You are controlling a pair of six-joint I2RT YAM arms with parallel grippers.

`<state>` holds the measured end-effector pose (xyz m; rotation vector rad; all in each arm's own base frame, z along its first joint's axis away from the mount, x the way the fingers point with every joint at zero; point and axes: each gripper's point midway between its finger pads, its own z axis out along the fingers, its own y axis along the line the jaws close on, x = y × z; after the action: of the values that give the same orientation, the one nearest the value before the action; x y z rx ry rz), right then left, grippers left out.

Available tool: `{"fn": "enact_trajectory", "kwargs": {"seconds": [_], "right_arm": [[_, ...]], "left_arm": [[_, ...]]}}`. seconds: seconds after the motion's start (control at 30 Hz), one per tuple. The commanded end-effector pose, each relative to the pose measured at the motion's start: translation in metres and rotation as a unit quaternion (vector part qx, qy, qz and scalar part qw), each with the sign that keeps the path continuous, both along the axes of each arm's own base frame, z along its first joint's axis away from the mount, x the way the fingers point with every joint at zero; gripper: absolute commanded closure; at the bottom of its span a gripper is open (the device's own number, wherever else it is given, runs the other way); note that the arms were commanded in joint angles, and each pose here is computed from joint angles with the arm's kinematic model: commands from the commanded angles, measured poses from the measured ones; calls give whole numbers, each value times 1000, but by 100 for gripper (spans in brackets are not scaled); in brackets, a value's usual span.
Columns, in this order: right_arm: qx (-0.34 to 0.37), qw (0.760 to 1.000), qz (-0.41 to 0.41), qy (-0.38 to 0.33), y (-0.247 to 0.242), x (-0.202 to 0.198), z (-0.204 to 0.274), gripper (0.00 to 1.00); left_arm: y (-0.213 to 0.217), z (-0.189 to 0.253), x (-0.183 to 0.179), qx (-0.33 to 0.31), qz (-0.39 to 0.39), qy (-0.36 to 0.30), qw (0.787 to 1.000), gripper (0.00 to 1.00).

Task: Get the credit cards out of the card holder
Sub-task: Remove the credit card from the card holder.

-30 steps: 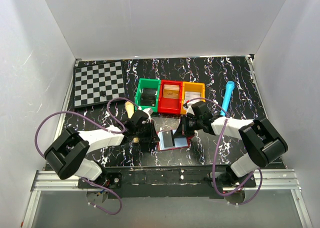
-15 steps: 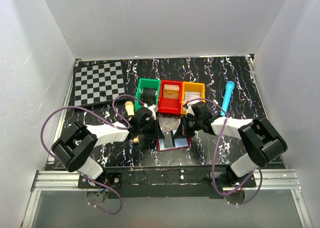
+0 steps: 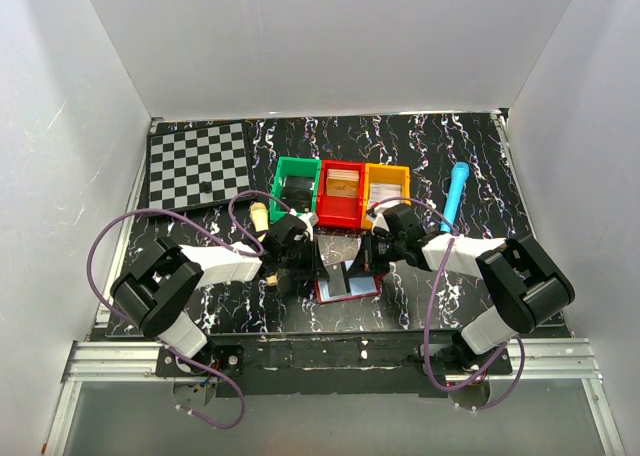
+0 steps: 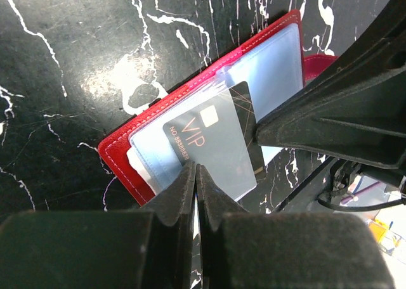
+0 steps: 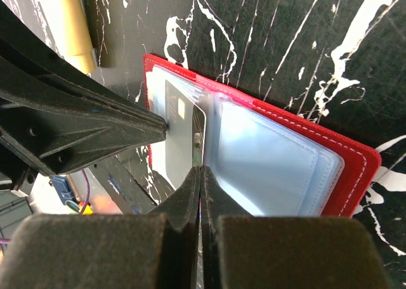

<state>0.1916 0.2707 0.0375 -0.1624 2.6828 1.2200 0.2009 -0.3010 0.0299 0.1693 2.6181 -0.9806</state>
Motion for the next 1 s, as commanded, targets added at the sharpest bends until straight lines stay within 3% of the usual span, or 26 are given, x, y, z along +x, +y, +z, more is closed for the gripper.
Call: {"fn": "enact_trajectory", "kwargs": {"seconds": [0.0,0.13,0.43,0.97], "right_arm": [[29,999,12,-14,6,-3,12,99],[37,999,14,-15,8,-4,16,97],[50,999,9,-7,11,-5,16,68],[59,998,5,18,13,-9,9,64]], "left_arm": [[0,-6,2,11,2,1,1000,100],[5,-14,0,24,9,10,1000,100],[8,-19,-2,28,11,13,999,100],[11,-22,-5,25,14,13,1000,100]]}}
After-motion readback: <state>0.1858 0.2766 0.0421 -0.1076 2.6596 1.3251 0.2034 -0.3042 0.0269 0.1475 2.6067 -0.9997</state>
